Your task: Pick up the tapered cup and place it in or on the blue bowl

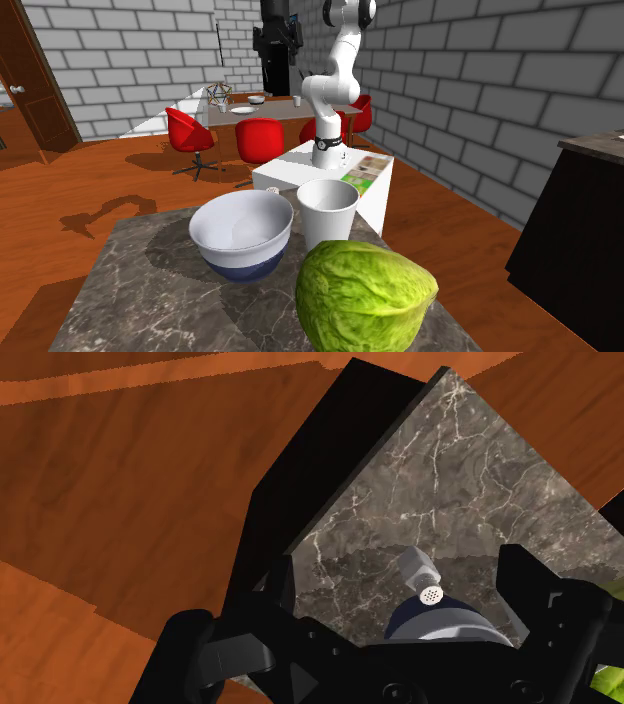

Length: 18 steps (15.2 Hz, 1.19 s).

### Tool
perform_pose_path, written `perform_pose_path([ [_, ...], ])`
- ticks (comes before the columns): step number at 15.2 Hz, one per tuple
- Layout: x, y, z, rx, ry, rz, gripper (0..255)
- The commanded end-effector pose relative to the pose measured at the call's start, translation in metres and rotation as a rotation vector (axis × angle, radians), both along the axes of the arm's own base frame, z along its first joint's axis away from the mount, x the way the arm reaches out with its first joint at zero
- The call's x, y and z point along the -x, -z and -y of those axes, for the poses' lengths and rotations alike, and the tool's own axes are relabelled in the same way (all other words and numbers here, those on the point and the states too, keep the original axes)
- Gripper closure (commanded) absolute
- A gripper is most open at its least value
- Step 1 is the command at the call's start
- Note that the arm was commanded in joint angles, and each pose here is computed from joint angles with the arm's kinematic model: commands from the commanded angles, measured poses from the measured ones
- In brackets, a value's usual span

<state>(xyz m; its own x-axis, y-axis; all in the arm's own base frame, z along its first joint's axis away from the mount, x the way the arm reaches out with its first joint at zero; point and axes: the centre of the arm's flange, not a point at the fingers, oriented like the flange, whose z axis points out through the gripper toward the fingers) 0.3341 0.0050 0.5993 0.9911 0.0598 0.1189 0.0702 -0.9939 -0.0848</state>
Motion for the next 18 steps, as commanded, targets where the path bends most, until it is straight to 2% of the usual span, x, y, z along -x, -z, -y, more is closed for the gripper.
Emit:
perform_pose_path([
  [1,0.0,0.0,0.0,0.0,0.0,0.0,0],
  [18,-0.145,0.106,-0.135,-0.039,0.042,-0.036,0],
])
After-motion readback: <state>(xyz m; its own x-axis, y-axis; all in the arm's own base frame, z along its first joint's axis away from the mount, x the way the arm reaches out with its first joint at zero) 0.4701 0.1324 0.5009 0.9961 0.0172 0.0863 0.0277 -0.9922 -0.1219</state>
